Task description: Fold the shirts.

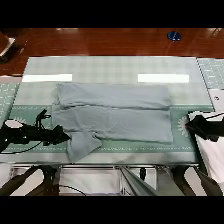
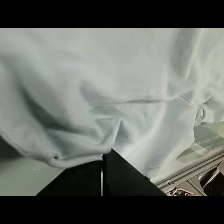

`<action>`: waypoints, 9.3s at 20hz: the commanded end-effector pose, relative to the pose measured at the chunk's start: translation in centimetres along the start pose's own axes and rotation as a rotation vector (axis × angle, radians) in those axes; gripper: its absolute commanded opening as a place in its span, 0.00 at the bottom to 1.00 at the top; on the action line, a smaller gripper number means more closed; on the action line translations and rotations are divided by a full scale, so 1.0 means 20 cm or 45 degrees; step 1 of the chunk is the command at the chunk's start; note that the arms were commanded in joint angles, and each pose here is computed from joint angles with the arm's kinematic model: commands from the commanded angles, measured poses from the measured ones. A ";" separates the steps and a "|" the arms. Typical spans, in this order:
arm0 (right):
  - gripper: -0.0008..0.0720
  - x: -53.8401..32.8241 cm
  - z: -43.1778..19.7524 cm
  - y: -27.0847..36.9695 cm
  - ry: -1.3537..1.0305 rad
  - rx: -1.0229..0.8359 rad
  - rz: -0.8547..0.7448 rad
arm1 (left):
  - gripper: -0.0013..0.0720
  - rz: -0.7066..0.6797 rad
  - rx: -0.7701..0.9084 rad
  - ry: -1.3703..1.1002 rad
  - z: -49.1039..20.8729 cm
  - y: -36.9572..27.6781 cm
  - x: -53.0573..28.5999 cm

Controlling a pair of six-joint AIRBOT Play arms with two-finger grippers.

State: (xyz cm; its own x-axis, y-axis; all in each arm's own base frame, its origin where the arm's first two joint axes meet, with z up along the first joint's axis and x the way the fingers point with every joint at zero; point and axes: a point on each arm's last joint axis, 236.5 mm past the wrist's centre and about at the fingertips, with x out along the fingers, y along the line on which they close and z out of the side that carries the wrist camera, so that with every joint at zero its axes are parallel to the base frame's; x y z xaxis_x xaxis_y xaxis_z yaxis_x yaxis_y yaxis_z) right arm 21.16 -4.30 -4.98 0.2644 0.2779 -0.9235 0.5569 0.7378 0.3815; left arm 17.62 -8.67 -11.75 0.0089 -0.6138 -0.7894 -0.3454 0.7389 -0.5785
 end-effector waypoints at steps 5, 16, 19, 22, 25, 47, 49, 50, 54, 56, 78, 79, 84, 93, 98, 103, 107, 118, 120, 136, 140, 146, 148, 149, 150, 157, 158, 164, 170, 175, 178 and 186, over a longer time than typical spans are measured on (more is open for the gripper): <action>0.57 0.22 -0.41 0.02 0.474 -0.090 0.002 | 0.04 0.008 0.012 -0.001 0.00 0.00 0.01; 0.57 0.43 -0.30 0.18 0.457 0.067 0.217 | 0.04 0.012 0.012 -0.012 0.01 0.01 0.01; 0.44 0.46 -0.29 0.25 0.464 0.063 0.316 | 0.04 -0.002 0.005 -0.018 0.02 -0.01 0.01; 0.04 0.43 -0.27 0.37 0.451 -0.069 0.465 | 0.04 -0.023 0.021 -0.043 0.06 -0.05 -0.02; 0.04 0.32 -0.16 0.46 0.429 -0.177 0.520 | 0.04 -0.085 0.098 -0.105 0.19 -0.19 -0.17; 0.36 0.40 0.77 0.85 0.094 -0.230 0.523 | 0.26 -0.215 0.156 -0.293 1.35 -0.71 -0.26; 0.57 0.39 0.82 0.82 0.060 -0.236 0.502 | 0.71 -0.186 0.186 -0.241 1.31 -0.67 -0.28; 0.57 0.35 0.85 0.78 0.059 -0.226 0.488 | 0.71 -0.110 0.200 -0.218 1.31 -0.59 -0.35; 0.57 0.21 0.88 0.47 0.114 -0.156 0.360 | 0.71 0.220 0.140 -0.284 1.24 -0.20 -0.76; 0.57 0.25 0.84 0.33 0.166 -0.123 0.253 | 0.71 0.214 0.111 -0.479 1.26 -0.18 -0.93; 0.04 -0.06 0.52 0.74 0.078 -0.544 0.328 | 0.04 -0.036 0.764 -0.670 0.83 -1.25 -0.19; 0.04 -0.15 0.48 0.74 0.019 -0.579 0.302 | 0.04 -0.046 0.792 -0.644 0.80 -1.31 -0.11; 0.04 -0.48 0.25 0.82 -0.207 -0.644 0.339 | 0.04 -0.101 0.991 -0.380 0.56 -1.68 0.36; 0.04 -0.69 0.11 0.94 -0.343 -0.685 0.458 | 0.04 -0.229 1.107 0.085 -0.12 -2.11 1.13; 0.04 -0.69 0.12 0.93 -0.344 -0.685 0.448 | 0.04 -0.265 1.084 0.232 -0.31 -2.11 1.20; 0.04 -0.69 0.11 0.98 -0.319 -0.660 0.515 | 0.04 -0.170 1.083 0.042 0.27 -2.09 0.64; 0.04 -0.60 0.02 1.24 -0.213 -0.751 0.650 | 0.04 0.087 0.924 -0.239 0.85 -1.69 -0.11; 0.04 0.26 -0.49 2.22 0.244 -1.074 0.730 | 0.04 0.014 0.640 -0.824 0.40 -0.95 -0.85; 0.04 0.44 -0.55 2.27 0.309 -1.062 0.700 | 0.04 -0.029 0.599 -0.786 0.27 -0.84 -0.73; 0.57 -0.14 0.01 1.84 0.284 -1.152 0.457 | 0.04 -0.130 0.428 -0.726 0.19 -0.67 -0.46; 0.57 -0.50 0.42 1.12 -0.231 -0.936 -0.149 | 0.04 -0.130 0.428 -0.735 0.19 -0.67 -0.47; 0.57 -0.04 0.19 0.57 -0.492 -0.199 0.075 | 0.04 -0.131 0.427 -0.745 0.20 -0.67 -0.47; 0.57 0.20 0.01 0.55 -0.310 -0.043 0.193 | 0.04 -0.131 0.426 -0.750 0.21 -0.67 -0.48; 0.57 0.29 -0.06 0.58 -0.212 -0.031 0.239 | 0.04 -0.131 0.425 -0.752 0.21 -0.67 -0.48; 0.57 0.34 -0.11 0.62 -0.124 -0.052 0.280 | 0.04 -0.131 0.424 -0.754 0.21 -0.67 -0.48; 0.57 0.59 -0.27 0.88 0.366 -0.168 0.468 | 0.04 -0.129 0.418 -0.763 0.23 -0.67 -0.48; 0.57 0.62 -0.27 0.91 0.388 -0.190 0.465 | 0.04 -0.129 0.417 -0.763 0.23 -0.67 -0.48; 0.56 0.74 -0.30 1.16 0.469 -0.368 0.471 | 0.04 -0.129 0.417 -0.763 0.23 -0.67 -0.48; 0.04 0.59 -0.26 1.43 0.443 -0.698 0.553 | 0.04 -0.130 0.416 -0.773 0.23 -0.67 -0.48; 0.04 0.37 -0.18 1.62 0.412 -0.786 0.601 | 0.04 -0.137 0.410 -0.777 0.24 -0.67 -0.48; 0.04 0.16 0.01 1.70 0.244 -0.872 0.491 | 0.04 -0.137 0.410 -0.777 0.24 -0.67 -0.48; 0.04 -0.65 0.49 1.55 -0.105 -0.752 0.367 | 0.04 -0.135 0.413 -0.733 0.21 -0.67 -0.46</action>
State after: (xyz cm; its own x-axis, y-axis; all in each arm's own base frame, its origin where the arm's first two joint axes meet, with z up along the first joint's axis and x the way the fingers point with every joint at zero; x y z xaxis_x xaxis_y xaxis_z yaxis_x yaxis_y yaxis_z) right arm 43.42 13.84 15.43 0.3387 0.5611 -0.7553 -0.1536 0.8249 0.5440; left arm 26.39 -11.50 2.55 0.5737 -0.4992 -0.6494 -0.0175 0.7852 -0.6190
